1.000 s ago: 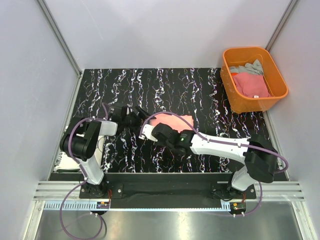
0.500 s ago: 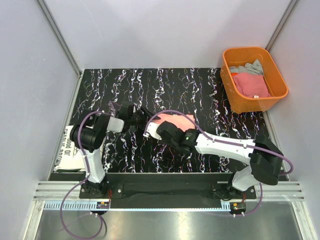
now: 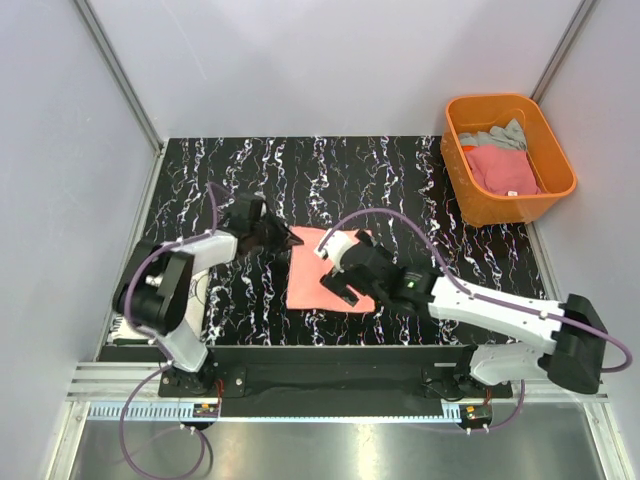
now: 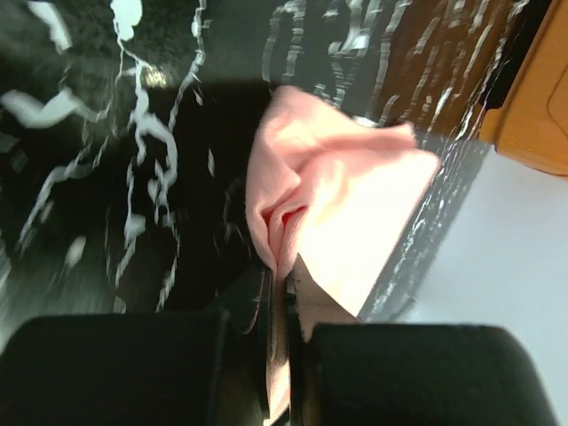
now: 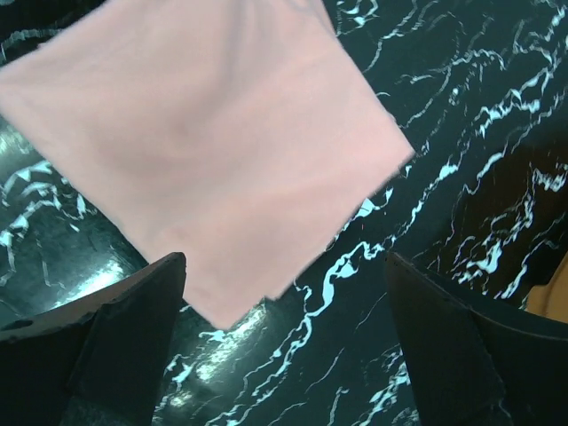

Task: Fold and stack the t-shirts
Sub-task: Neatly place the folded tshirt to the corner

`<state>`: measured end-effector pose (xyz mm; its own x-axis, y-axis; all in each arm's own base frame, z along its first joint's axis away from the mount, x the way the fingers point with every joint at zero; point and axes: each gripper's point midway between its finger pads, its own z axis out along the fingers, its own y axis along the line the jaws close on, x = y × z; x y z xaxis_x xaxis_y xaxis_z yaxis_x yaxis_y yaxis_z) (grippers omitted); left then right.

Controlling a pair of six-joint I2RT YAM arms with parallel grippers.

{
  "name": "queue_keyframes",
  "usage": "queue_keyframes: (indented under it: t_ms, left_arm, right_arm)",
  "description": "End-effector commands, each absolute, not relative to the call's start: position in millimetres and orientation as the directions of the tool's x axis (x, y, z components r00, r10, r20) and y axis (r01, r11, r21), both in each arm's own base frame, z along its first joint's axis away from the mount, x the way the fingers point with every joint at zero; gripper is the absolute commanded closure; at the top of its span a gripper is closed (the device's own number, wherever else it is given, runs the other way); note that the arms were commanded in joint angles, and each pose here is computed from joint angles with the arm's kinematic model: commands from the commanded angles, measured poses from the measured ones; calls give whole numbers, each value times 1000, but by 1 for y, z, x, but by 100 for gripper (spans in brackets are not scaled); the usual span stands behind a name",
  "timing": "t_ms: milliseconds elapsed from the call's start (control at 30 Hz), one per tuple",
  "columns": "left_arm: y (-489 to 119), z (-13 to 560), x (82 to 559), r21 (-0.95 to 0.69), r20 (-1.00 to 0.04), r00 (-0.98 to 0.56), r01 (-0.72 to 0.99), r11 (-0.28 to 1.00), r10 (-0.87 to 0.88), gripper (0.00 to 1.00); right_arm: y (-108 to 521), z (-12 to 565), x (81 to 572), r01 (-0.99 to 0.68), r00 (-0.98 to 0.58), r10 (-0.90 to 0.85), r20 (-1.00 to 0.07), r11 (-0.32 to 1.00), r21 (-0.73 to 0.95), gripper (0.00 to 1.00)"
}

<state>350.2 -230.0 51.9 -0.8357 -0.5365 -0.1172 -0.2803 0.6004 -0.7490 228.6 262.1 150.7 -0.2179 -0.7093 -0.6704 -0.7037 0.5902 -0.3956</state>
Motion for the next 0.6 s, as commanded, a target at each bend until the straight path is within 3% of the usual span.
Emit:
queue_keyframes:
  t_ms: [0, 267, 567]
  left_arm:
    - [-190, 81, 350, -650, -325, -759, -254, 716, -565, 100]
    - [-107, 124, 344, -388, -559, -608, -409, 826, -564, 100]
    - [-29, 146, 361, -288, -580, -560, -539, 792, -592, 100]
  right_arm:
    - [244, 168, 226, -598, -336, -571, -749, 744, -299, 0]
    - [229, 177, 216, -566, -375, -515, -771, 786, -250, 0]
    - [241, 187, 220, -567, -379, -497, -780, 791, -229, 0]
